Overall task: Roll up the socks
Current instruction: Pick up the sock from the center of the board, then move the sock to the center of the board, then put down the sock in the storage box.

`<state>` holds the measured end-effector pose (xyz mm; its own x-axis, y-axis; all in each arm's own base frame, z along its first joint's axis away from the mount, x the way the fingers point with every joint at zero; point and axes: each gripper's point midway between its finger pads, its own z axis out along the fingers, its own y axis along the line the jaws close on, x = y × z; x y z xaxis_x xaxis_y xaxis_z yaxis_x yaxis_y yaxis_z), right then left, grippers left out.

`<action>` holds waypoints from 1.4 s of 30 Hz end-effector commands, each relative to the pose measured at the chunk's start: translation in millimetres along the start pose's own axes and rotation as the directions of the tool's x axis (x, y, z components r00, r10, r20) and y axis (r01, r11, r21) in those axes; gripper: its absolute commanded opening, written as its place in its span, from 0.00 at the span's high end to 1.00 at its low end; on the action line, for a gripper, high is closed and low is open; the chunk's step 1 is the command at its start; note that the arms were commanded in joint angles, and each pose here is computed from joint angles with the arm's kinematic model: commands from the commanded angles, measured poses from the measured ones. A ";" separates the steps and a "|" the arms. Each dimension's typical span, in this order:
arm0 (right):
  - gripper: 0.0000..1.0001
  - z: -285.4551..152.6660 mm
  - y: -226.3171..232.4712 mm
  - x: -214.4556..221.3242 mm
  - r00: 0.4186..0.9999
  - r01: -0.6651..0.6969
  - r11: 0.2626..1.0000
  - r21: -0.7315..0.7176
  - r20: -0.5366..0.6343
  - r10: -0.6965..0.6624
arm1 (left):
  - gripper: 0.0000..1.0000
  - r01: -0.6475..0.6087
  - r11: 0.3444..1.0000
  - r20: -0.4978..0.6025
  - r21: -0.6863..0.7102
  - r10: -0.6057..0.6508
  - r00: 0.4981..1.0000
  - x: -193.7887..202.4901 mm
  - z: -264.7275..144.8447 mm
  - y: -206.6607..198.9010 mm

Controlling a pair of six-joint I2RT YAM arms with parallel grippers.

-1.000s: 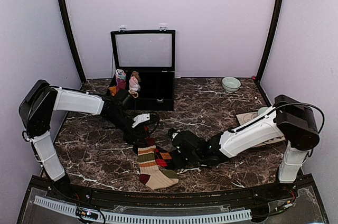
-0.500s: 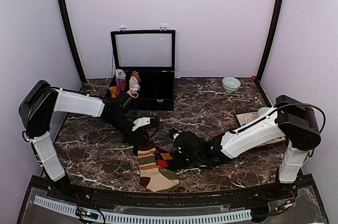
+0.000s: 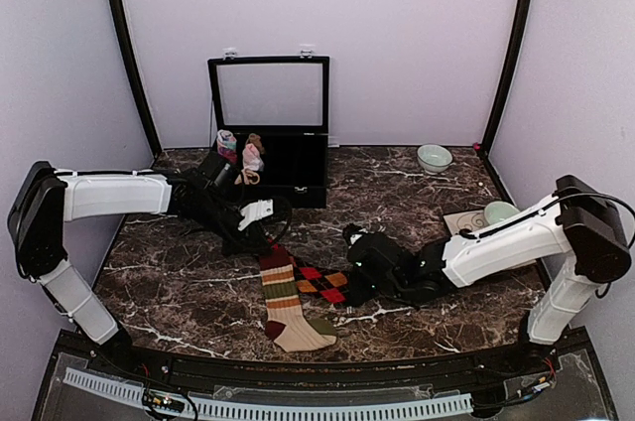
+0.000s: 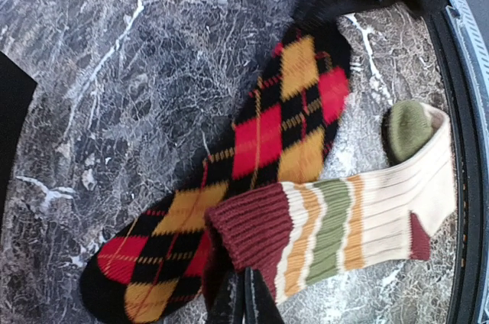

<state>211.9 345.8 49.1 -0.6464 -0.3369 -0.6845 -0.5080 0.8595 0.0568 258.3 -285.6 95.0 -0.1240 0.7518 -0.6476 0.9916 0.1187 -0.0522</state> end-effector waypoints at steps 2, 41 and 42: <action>1.00 -6.8 -69.0 -9.5 1.000 -0.008 0.984 0.180 0.006 0.007 | 1.00 -0.004 1.000 -0.012 0.011 0.005 1.000 -1.5 -14.4 -12.3; 0.40 -86.8 -117.8 -139.2 0.938 -0.163 0.980 0.113 0.326 0.119 | 1.00 -0.116 0.761 0.152 -0.638 0.272 0.950 -190.1 -206.7 88.2; 0.40 -85.1 -117.2 -135.8 0.940 -0.163 0.981 0.110 0.320 0.120 | 1.00 -0.116 0.798 0.135 -0.592 0.240 0.961 -172.1 -188.3 81.4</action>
<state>314.2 249.7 187.5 -0.5103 -0.1330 -0.8496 -0.3056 0.9515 0.0347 383.5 -283.7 411.2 0.2290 0.6239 -0.7472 0.6392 0.4826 0.5988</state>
